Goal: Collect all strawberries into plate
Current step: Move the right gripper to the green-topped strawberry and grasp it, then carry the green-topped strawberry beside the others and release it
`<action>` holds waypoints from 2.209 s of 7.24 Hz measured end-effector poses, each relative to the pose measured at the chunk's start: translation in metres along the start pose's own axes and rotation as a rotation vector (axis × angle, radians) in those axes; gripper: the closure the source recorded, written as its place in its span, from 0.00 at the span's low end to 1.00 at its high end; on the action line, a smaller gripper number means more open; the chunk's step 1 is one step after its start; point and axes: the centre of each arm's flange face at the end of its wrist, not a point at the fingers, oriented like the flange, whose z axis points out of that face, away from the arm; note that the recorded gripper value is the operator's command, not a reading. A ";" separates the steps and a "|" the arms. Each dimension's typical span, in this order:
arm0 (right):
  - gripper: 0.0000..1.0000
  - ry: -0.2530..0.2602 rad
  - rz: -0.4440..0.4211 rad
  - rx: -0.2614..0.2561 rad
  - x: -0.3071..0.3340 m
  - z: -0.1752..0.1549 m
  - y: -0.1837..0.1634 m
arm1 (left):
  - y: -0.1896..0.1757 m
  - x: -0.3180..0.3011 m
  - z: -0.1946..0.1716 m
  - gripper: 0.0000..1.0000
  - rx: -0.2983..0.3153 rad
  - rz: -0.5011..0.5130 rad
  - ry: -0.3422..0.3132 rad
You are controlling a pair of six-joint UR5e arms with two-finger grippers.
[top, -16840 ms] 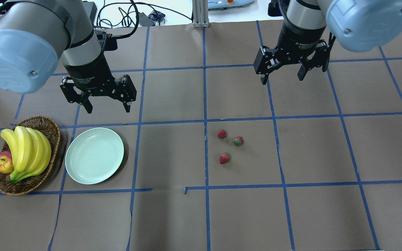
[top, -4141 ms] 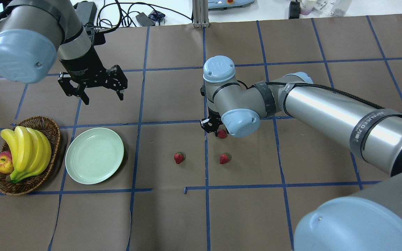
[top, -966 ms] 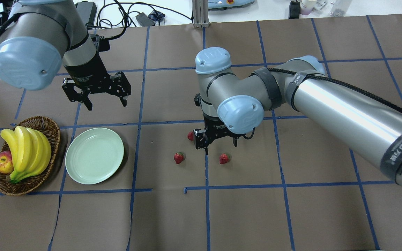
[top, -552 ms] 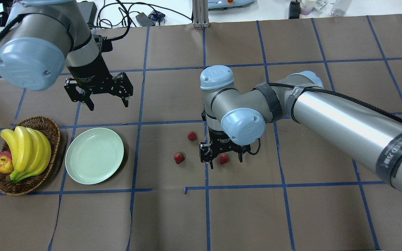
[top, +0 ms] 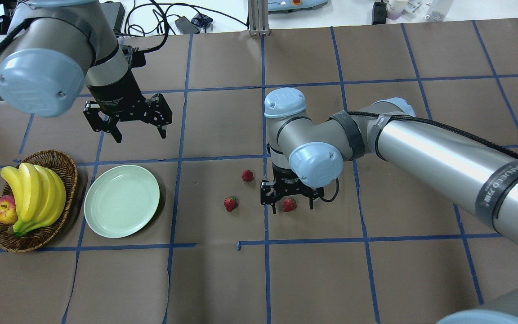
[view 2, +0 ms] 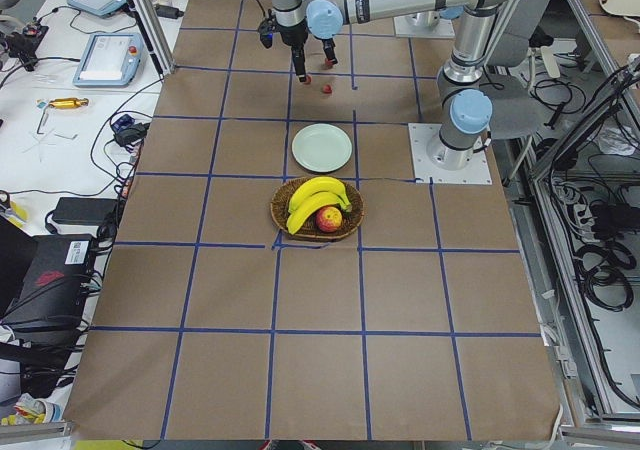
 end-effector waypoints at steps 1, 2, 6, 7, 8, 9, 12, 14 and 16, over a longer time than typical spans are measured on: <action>0.00 -0.002 0.020 0.020 -0.001 0.002 -0.004 | 0.000 0.000 0.001 0.00 -0.001 0.001 0.001; 0.00 -0.008 0.048 0.026 -0.001 0.004 -0.006 | 0.000 0.001 0.001 0.00 -0.002 0.001 0.002; 0.19 -0.005 0.103 0.007 0.000 0.014 -0.001 | 0.000 0.001 0.002 0.00 -0.005 0.002 0.002; 0.46 -0.004 0.104 0.003 0.000 0.015 0.000 | 0.000 0.001 0.002 0.00 -0.006 0.002 0.001; 0.69 -0.003 0.101 0.004 0.000 0.016 0.000 | 0.000 0.001 0.002 0.00 -0.006 0.002 0.000; 0.88 -0.004 0.095 0.007 0.000 0.015 0.000 | 0.000 0.001 0.003 0.00 -0.007 0.002 0.000; 1.00 -0.007 0.083 0.022 -0.001 0.009 -0.002 | 0.000 0.001 0.003 0.00 -0.008 0.002 -0.001; 1.00 -0.005 0.076 0.041 -0.001 -0.001 -0.004 | 0.000 0.001 0.003 0.00 -0.007 0.002 -0.002; 1.00 -0.015 0.072 0.088 -0.005 -0.031 -0.012 | 0.001 0.000 0.002 0.00 -0.004 0.002 -0.004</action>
